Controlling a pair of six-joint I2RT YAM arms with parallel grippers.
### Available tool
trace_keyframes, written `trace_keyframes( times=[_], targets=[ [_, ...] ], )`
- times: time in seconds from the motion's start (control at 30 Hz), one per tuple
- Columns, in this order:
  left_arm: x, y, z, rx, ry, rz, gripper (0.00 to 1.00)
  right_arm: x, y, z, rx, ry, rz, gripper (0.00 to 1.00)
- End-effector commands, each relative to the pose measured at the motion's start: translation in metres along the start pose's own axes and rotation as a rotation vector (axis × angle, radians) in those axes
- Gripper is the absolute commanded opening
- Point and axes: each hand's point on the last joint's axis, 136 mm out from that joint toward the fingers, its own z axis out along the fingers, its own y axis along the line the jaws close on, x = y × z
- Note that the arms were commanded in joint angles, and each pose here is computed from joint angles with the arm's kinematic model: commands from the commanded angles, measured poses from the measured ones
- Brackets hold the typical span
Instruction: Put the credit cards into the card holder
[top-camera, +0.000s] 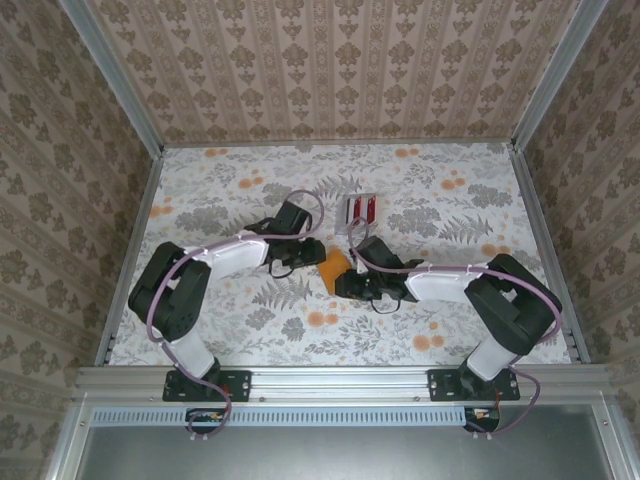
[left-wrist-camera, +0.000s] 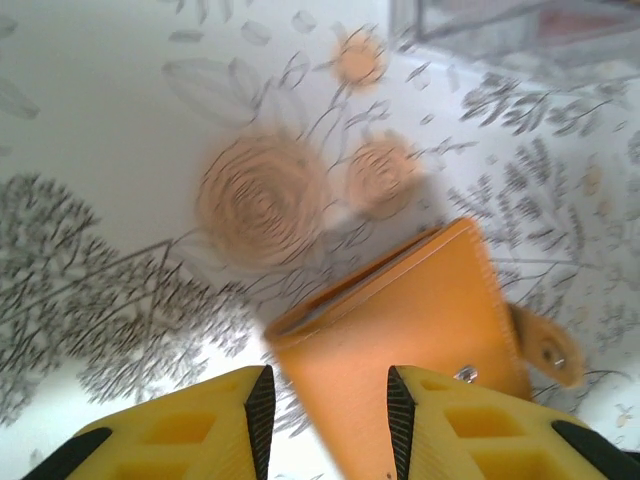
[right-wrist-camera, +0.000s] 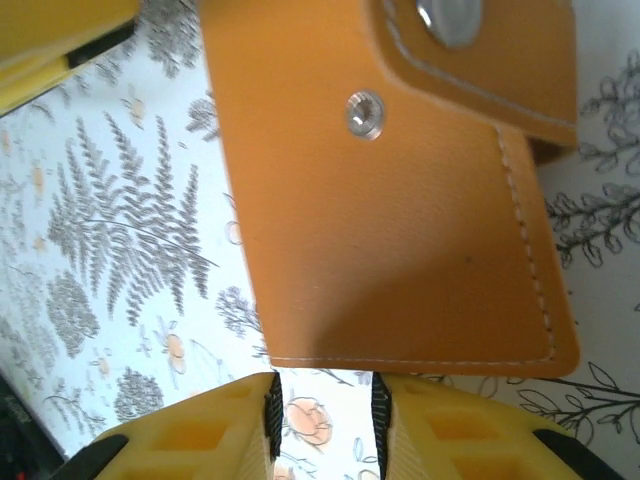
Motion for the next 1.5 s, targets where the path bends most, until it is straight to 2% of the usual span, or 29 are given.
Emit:
trace_keyframes(
  times=[0.0,0.13,0.23,0.3,0.5,0.67,0.8,1.0,1.2,1.27,1.47],
  targets=[
    [-0.012,-0.017,-0.003,0.046,-0.017,0.046,0.38,-0.025,0.017,-0.042,-0.012,-0.068,-0.048,0.33],
    [-0.01,-0.026,-0.019,0.077,-0.024,0.069,0.39,-0.051,0.004,-0.085,0.028,-0.144,-0.058,0.34],
    [0.005,-0.026,-0.026,0.06,-0.003,0.075,0.4,-0.066,-0.018,-0.09,0.069,-0.152,-0.041,0.34],
    [0.016,-0.023,-0.029,0.044,0.007,0.077,0.4,-0.07,-0.026,-0.08,0.078,-0.113,-0.031,0.34],
    [0.039,-0.013,-0.015,0.012,0.059,0.037,0.4,-0.075,-0.011,-0.047,0.015,-0.021,-0.053,0.37],
    [0.033,-0.007,0.004,-0.005,0.065,0.017,0.4,-0.069,-0.006,-0.03,0.021,0.05,-0.082,0.4],
    [0.021,-0.011,0.012,-0.005,0.058,0.03,0.4,-0.062,-0.008,-0.021,0.109,0.103,-0.141,0.4],
    [0.014,-0.01,0.021,0.001,0.068,0.034,0.4,-0.067,-0.01,-0.021,0.243,0.112,-0.219,0.35],
    [0.016,-0.003,0.02,-0.007,0.069,0.028,0.4,-0.077,-0.016,-0.021,0.311,0.089,-0.242,0.3],
    [0.017,-0.003,0.02,-0.002,0.067,0.024,0.4,-0.074,-0.023,-0.023,0.354,0.121,-0.242,0.29],
    [0.018,-0.003,0.022,0.004,0.071,0.019,0.4,-0.071,-0.021,-0.022,0.362,0.138,-0.257,0.29]
  ],
)
